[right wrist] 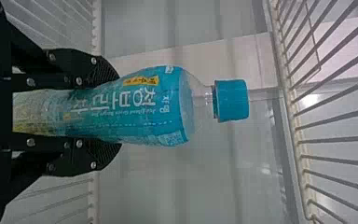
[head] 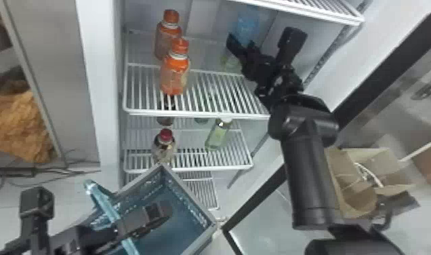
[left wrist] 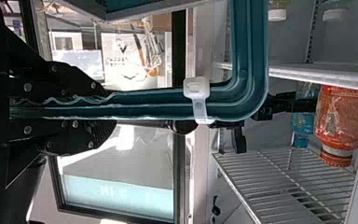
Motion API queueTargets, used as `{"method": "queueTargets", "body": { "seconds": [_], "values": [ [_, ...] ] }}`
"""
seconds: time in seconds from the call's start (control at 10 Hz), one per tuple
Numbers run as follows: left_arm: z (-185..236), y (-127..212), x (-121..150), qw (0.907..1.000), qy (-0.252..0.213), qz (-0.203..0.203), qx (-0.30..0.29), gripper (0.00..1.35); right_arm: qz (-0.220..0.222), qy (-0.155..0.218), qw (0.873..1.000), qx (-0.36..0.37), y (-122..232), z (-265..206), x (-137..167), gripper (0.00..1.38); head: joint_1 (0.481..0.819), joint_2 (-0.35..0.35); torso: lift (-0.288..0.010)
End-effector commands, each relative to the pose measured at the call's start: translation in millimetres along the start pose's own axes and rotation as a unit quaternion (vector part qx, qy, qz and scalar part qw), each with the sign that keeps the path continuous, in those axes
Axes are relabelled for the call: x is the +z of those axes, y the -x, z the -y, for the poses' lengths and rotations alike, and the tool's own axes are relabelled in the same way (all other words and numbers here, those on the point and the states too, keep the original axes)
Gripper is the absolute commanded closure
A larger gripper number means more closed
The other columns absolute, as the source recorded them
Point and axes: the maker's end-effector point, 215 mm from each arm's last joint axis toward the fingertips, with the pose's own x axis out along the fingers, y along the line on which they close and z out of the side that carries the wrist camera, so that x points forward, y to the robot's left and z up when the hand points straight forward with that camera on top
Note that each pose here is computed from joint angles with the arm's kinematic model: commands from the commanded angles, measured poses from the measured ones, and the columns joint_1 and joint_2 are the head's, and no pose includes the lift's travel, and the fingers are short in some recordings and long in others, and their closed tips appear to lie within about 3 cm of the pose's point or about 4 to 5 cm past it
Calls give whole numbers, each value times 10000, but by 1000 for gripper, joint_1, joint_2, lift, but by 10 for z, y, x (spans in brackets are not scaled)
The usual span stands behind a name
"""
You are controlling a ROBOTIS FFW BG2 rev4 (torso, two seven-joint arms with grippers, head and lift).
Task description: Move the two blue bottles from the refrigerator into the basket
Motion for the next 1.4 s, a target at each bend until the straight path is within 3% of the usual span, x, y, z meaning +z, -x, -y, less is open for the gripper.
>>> {"method": "queueTargets", "body": {
  "seconds": [0.0,0.5,1.3],
  "values": [
    [-2,4,-1,10000,0,-2,6,1202,107,52,9999,9,115,-25,56,1282,695,-343,-10],
    [-3,-1,-8,10000,5,-10,3,1202,349,130,9992,167,481,-181,211,1282,695,-350,-10],
    [-4,-4,-25,10000,32,17,-21,1202,538,-128,9935,993,1366,-893,305,1282,695,-338,-10]
  ]
}}
